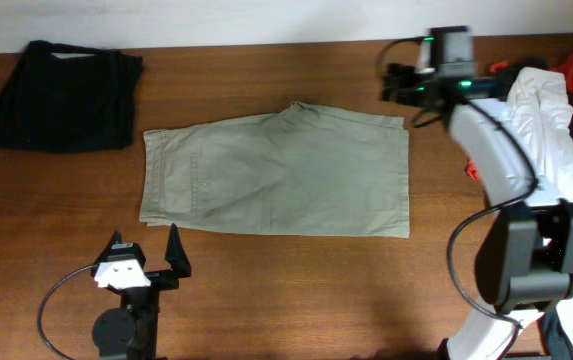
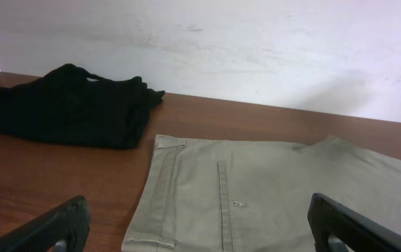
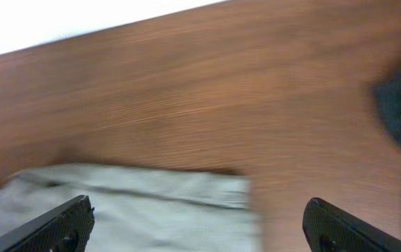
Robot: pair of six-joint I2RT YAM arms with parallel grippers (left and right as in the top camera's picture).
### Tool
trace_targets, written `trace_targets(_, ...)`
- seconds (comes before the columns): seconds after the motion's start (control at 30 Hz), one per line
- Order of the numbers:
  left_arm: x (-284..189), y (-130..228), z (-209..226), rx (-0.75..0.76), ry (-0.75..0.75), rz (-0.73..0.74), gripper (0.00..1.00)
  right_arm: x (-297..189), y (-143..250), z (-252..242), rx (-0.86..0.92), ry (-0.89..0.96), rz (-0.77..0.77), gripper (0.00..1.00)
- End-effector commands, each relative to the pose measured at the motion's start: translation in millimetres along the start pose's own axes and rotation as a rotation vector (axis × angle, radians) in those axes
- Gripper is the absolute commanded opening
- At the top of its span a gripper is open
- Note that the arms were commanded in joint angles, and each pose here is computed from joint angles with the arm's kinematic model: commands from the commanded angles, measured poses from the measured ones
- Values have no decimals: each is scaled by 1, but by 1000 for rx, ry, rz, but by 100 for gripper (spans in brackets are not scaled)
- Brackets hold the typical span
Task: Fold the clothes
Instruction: 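Retract the right gripper and reach the left gripper to the pants' left edge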
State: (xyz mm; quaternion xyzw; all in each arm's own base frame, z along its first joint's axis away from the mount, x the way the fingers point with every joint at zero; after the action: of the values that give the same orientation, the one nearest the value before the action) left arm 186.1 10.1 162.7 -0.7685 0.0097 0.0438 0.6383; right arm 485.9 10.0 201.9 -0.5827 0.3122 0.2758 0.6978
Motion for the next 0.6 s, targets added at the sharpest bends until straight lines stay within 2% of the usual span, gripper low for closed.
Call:
trace_targets(0.0,0,2,0,2,3,3,99,-15,-6,-63,116,68,13,99)
trace_targets(0.1,0,2,0,2,3,3,99,-18,0,-89,163,96,47,99)
trace_targets(0.27,0,0,-2,1,20,-6,99,-18,1,-86,170,46,58,99)
trace_targets(0.33,-4,-5,-30,-4,262,-13,99,-19,1,-86,170,46,57,99)
trace_targets(0.37,-9,-15,-44,16,387,-65,99,-19,1,-86,170,46,57,99)
trace_targets(0.4,-21,-36,-63,69,554,-179,99,-18,1,-86,170,46,58,99)
trace_targets(0.5,-41,-70,-77,154,658,-394,99,-19,1,-86,170,46,57,99)
trace_targets(0.57,-48,-81,-79,172,664,-448,99,-18,1,-86,170,46,58,98)
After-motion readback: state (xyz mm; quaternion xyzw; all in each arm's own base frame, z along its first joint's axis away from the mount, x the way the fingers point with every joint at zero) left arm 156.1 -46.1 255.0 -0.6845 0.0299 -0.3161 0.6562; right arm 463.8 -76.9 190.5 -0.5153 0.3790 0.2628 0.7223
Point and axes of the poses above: each gripper's point midway between its finger pads, its own x axis out along the fingers, its own z axis along the line the jaws close on, y = z × x, the point moved 6 cm from there along -x, back along the fingers, and after that the axes turned 3 degrees about -x, right-handed, at the moved point
